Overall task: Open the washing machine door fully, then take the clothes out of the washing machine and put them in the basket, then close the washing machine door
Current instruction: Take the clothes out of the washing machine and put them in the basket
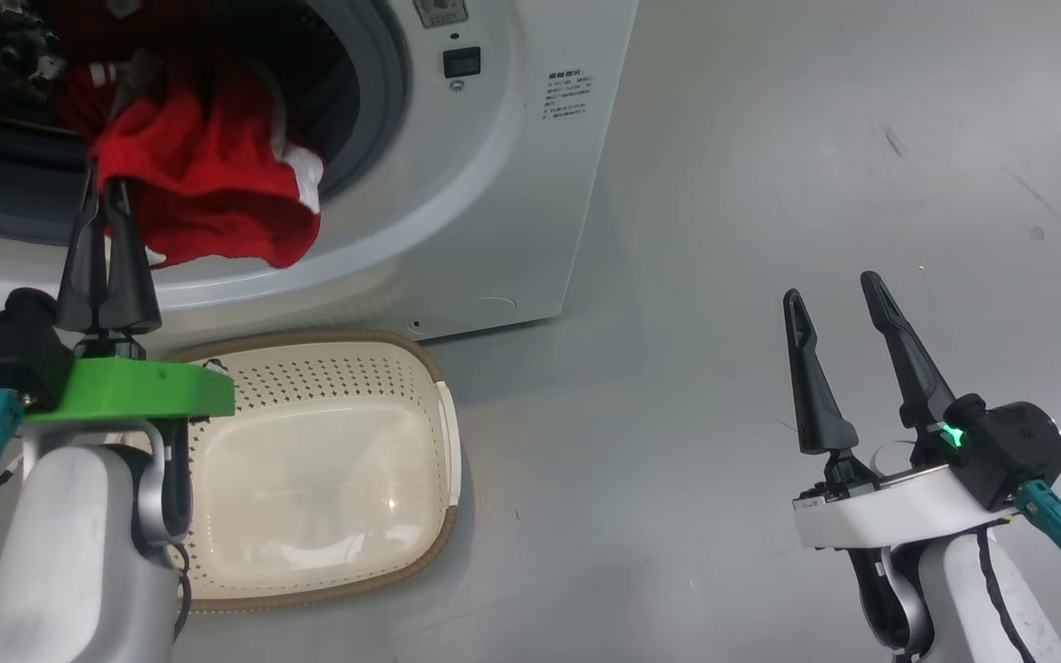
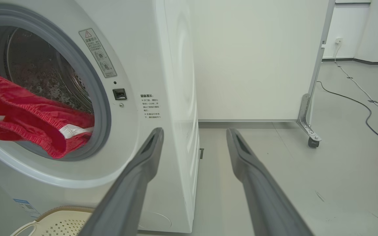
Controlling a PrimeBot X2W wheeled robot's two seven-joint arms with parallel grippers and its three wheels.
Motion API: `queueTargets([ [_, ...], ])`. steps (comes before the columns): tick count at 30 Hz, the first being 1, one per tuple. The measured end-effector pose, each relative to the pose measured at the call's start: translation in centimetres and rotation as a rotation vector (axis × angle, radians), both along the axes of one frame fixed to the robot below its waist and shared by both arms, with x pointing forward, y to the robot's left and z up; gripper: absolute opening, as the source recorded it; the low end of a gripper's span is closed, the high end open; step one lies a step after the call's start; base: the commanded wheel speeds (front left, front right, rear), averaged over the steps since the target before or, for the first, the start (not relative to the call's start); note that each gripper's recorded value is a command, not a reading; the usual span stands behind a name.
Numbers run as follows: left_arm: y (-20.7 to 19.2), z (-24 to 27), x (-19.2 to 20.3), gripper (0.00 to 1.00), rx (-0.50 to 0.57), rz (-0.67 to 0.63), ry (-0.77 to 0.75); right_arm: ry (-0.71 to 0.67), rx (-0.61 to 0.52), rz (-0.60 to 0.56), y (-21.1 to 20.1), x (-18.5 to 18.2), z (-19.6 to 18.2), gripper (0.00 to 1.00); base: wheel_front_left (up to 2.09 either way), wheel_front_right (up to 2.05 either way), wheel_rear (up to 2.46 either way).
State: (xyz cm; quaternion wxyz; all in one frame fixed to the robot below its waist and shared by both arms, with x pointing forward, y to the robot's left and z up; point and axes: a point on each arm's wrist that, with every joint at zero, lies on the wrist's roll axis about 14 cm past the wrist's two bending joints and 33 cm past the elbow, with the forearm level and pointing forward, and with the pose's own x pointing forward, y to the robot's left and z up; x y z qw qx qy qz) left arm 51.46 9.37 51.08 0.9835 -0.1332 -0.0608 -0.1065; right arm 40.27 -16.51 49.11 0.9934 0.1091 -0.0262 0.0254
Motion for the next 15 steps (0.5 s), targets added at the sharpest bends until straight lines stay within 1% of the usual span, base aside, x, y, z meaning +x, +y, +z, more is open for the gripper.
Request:
queueTargets([
  [5,0.3,2.8,-1.1,0.0,-0.03,0.027,-0.07,-0.007,0.004,0.011,0.5,-0.8,0.4,1.0,0.0,0.0,0.0],
  [15,2.2,7.8,-3.4,0.0,-0.024,0.081,-0.21,-0.034,0.009,0.051,1.7,-1.5,1.3,1.0,0.0,0.0,0.0],
])
